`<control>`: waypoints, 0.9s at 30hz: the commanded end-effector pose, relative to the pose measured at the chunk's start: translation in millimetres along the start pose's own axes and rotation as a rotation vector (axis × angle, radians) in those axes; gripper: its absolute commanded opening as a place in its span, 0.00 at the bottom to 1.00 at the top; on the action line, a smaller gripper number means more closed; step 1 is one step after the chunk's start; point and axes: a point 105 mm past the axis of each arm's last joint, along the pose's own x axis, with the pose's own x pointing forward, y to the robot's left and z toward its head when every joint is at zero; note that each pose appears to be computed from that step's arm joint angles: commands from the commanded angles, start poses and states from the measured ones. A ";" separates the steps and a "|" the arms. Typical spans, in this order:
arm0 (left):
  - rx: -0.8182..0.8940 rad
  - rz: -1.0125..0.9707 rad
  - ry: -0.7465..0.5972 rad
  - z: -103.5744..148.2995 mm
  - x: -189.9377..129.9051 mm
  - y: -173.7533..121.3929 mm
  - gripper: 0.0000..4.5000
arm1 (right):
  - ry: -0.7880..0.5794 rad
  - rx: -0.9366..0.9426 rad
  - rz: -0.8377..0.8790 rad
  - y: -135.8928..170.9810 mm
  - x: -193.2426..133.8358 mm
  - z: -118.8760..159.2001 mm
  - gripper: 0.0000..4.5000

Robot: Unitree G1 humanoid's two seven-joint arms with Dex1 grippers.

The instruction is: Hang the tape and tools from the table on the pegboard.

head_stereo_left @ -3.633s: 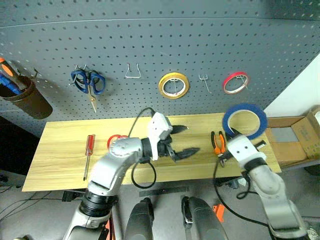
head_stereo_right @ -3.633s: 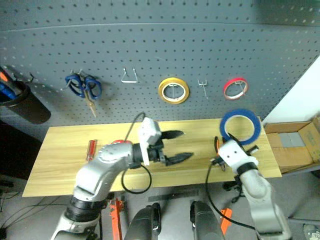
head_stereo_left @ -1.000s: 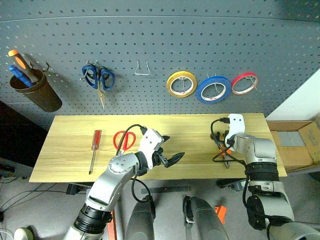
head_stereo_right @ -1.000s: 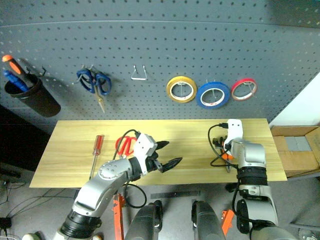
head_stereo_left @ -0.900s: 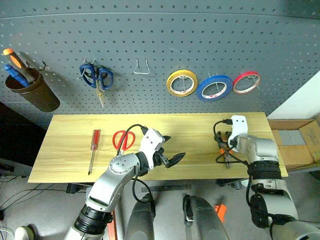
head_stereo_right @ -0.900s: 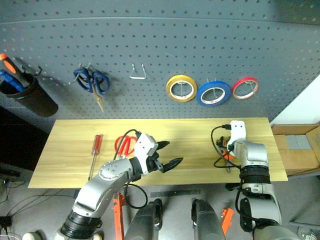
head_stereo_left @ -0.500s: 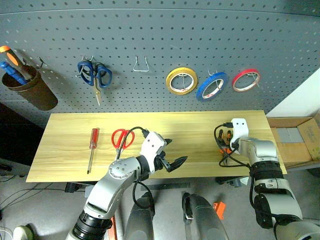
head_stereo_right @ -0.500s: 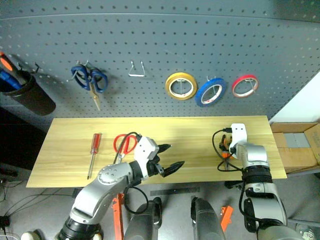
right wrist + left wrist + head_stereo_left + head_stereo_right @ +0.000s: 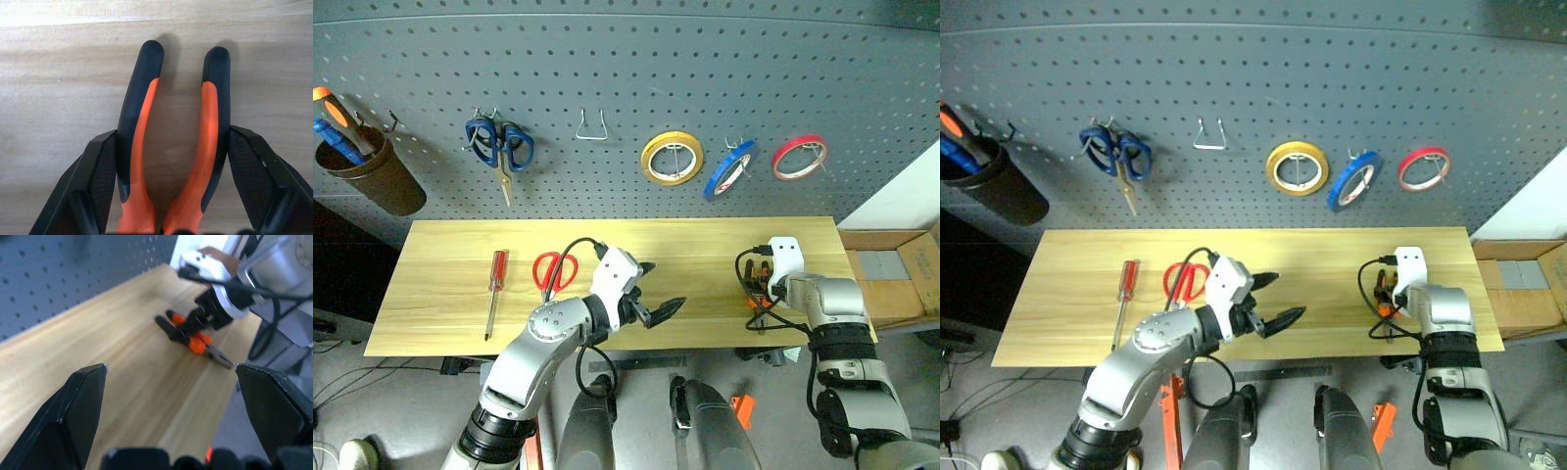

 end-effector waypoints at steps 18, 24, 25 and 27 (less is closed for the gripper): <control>-0.064 0.654 -0.334 75.1 -111.7 25.2 1.00 | -1.118 -0.348 0.616 204.8 -175.4 138.3 0.63; 0.057 0.771 -0.359 86.0 -120.1 43.5 1.00 | -1.373 -0.344 0.490 213.9 -186.8 201.8 0.63; 0.065 0.782 -0.365 87.0 -120.0 49.4 1.00 | -1.413 -0.343 0.460 212.6 -189.3 211.3 0.63; 0.079 0.799 -0.378 88.8 -119.7 59.4 1.00 | -1.476 -0.352 0.421 211.5 -193.4 223.9 0.63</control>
